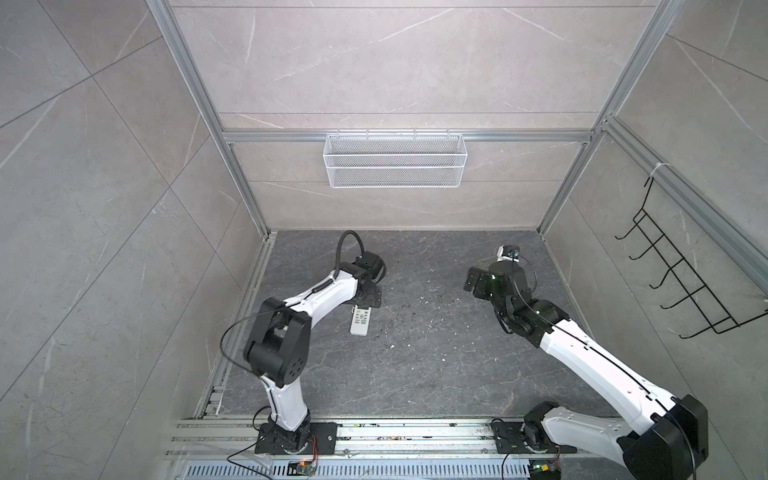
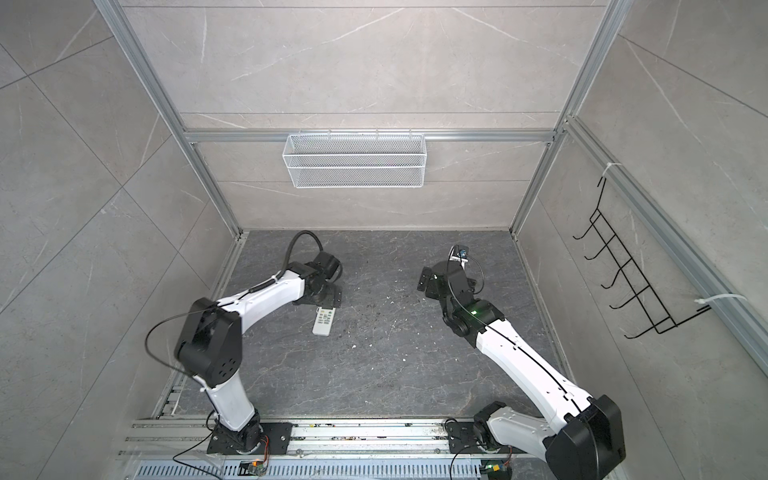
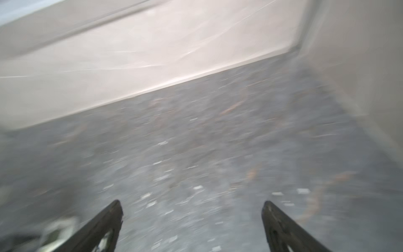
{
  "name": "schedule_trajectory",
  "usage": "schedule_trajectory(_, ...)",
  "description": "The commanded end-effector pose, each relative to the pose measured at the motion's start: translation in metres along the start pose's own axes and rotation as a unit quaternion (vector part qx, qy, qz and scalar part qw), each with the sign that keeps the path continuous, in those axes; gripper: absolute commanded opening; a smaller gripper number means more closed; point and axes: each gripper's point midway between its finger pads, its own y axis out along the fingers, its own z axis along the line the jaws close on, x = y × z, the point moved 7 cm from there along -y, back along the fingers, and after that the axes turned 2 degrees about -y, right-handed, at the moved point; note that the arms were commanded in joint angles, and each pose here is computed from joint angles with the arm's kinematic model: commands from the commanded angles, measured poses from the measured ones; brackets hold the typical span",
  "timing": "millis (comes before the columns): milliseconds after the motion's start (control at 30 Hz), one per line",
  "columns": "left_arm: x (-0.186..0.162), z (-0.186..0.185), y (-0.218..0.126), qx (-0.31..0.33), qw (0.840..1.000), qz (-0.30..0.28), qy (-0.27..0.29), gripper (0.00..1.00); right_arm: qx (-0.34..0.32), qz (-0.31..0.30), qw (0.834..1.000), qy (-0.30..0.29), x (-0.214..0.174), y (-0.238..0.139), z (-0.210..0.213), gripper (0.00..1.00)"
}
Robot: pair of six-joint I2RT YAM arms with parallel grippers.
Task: Load the batteries into the remote control
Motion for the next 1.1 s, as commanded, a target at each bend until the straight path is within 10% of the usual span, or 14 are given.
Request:
schedule_trajectory(0,0.021,0.025,-0.04,0.003,0.993,-0.114,-0.042,1.0,-0.18,-0.032,0.976,-0.117,-0.018,0.015,-0.037,1.0)
schedule_trajectory(400,-0.02,0.08,-0.03,0.011,0.943,-0.33,0.047,1.0,-0.104,-0.058,0.987,-0.107,-0.067,0.057,-0.057,1.0)
schedule_trajectory(633,-0.033,0.108,-0.013,0.062,0.94,-0.332,0.053,1.0,-0.079,-0.05,0.989,-0.115,-0.074,0.084,-0.063,1.0)
schedule_trajectory(1067,-0.056,0.159,0.026,0.059,0.916,-0.389,-0.073,1.0,0.004,-0.094,0.992,-0.08,-0.108,0.104,-0.078,0.99)
